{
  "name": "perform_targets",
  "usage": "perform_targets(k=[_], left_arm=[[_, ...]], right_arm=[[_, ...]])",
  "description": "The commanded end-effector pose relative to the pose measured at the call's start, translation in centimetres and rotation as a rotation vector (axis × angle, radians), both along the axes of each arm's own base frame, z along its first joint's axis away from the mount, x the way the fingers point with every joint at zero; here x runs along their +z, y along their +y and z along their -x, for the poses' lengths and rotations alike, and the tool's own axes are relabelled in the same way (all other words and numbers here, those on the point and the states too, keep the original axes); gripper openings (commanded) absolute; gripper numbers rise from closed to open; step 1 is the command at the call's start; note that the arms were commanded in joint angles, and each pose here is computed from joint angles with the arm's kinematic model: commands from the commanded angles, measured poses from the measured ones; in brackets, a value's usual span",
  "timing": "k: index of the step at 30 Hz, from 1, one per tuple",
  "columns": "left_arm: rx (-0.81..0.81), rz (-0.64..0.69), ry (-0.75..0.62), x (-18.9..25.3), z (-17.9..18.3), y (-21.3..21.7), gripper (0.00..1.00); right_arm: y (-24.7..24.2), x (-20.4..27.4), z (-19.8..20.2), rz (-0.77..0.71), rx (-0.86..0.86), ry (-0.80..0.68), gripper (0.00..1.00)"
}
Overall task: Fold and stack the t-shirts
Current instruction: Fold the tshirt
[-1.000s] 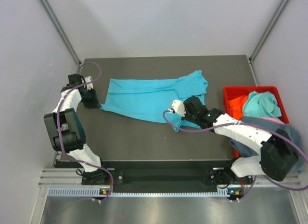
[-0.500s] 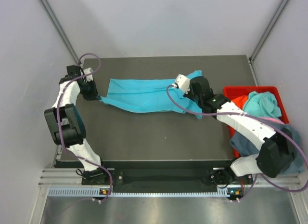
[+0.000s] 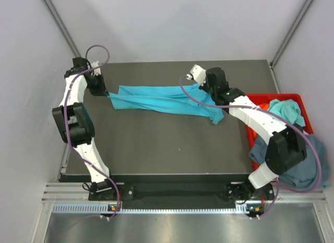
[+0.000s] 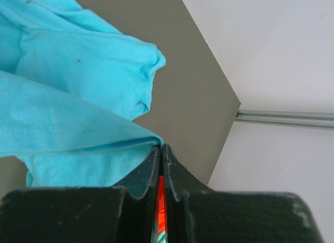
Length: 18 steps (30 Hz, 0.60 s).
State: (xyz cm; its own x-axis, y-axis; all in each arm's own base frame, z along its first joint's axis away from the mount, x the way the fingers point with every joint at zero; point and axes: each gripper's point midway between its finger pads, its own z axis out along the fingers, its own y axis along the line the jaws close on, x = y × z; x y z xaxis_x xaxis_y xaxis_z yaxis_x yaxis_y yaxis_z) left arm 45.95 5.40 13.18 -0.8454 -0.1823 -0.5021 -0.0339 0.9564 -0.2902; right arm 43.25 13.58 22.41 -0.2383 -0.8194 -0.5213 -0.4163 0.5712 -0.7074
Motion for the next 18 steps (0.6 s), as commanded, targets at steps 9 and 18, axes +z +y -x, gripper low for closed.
perform_targets(k=[9,18], left_arm=[[-0.050,-0.006,-0.009,0.1,-4.4,-0.6,0.00],[-0.048,-0.029,-0.046,-0.1,-7.4,-0.4,0.00]], right_arm=[[-0.7,3.3,-6.1,0.016,-0.015,-0.112,0.00],[-2.1,1.8,-8.9,0.033,-0.041,-0.087,0.00]])
